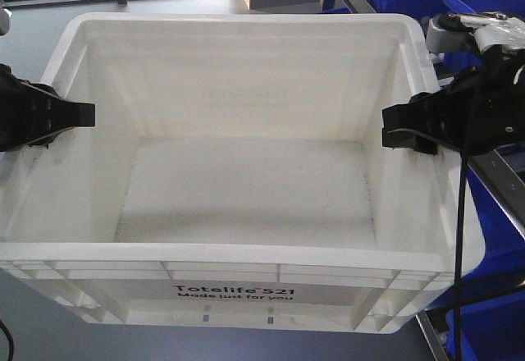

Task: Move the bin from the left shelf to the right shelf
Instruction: 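Carry the crate in both grippers while driving across the room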

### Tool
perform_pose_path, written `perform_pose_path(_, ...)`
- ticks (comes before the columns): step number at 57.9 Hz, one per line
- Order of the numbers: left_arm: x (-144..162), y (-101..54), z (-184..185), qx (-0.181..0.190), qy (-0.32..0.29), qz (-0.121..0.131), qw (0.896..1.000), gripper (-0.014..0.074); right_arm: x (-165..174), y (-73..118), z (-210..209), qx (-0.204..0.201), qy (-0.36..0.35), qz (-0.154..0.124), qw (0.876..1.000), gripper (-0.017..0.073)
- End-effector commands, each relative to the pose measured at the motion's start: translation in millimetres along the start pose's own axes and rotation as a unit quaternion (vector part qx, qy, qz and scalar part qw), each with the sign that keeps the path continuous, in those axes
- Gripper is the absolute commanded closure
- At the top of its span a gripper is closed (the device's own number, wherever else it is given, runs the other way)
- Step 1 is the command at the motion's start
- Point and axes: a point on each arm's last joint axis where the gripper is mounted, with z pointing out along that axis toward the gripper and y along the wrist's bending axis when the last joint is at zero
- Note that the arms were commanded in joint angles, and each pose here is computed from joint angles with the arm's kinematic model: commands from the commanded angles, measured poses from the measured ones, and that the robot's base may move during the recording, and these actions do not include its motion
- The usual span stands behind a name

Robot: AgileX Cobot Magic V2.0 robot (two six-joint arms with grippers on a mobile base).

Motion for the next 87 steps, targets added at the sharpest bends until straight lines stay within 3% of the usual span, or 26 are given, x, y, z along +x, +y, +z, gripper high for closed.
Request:
perform_pose_path(1, -22.1, -7.4, -22.2, 0.026, -0.101, 0.001, 0.995, 0.0600, -15.5, 8.5, -23.8, -0.013, -0.084, -0.019, 0.996, 0.0564)
perform_pose_path(87, -22.2, -7.4, -22.2, 0.026, -0.101, 0.001, 0.995, 0.0600, -15.6, 8.5, -23.8, -0.013, -0.085, -0.019, 0.996, 0.0564)
